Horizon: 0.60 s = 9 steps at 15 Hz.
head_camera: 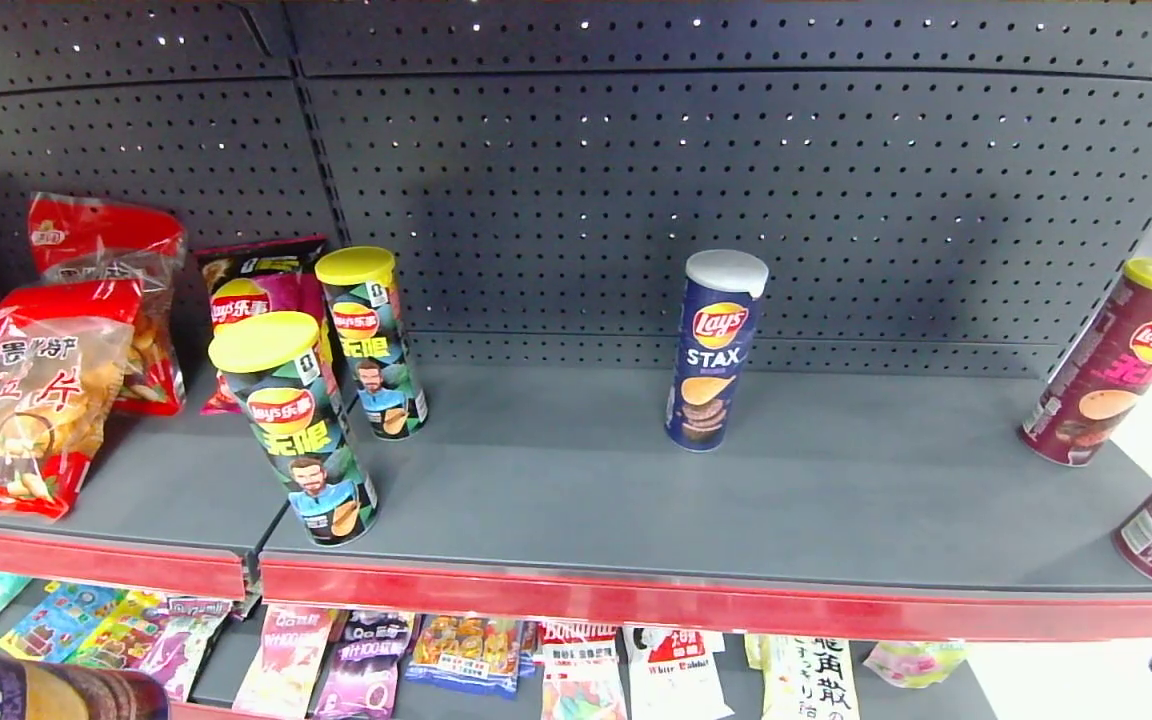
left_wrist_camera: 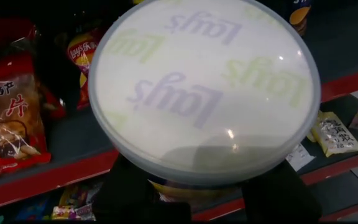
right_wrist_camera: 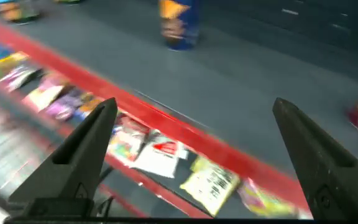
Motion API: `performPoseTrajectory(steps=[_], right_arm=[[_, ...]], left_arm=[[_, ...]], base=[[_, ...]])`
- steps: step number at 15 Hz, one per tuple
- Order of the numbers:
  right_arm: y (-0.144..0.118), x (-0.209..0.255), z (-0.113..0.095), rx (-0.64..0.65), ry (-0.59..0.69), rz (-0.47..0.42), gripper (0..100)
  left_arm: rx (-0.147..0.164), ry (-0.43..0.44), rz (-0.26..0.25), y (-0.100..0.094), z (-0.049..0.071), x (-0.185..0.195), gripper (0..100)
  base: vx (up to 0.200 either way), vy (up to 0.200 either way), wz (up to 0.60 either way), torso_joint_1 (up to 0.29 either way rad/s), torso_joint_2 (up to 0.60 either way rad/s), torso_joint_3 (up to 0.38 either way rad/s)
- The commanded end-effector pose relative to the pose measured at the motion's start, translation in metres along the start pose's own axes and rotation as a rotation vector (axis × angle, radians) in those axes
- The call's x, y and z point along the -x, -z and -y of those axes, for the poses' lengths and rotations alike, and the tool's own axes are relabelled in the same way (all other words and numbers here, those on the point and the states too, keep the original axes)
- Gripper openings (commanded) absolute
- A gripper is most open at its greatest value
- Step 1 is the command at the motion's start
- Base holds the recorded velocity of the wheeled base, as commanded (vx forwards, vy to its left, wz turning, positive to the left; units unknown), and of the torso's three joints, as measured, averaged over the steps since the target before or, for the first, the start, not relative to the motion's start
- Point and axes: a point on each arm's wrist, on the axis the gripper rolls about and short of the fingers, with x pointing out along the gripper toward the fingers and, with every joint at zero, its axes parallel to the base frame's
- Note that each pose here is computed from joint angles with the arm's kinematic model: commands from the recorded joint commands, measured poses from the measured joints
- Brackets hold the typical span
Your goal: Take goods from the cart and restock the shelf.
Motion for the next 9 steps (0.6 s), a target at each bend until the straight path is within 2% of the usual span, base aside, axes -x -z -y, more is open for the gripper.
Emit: performPoseTrajectory(steps=[1,5,9], right_arm=[[-0.023,-0.08,0.007,0.015,-0.212,-0.116,100],[-0.042,-0.168,0.011,0.025,-0.24,-0.053,100],[-0.047,-0.214,0.006,0.005,-0.272,-0.071,100]], left_arm=[[-0.002,-0.004,0.008,-0.002,0.0,0.0,0],[-0.001,-0.018,0.008,-0.001,0.0,0.001,0],[0.001,-0.052,0.0,-0.002,-0.001,0.001,0]], base=[[0.0,0.0,0.0,0.0,0.0,0.0],[0.0,0.0,0.0,0.0,0.0,0.0],[0.0,0.0,0.0,0.0,0.0,0.0]])
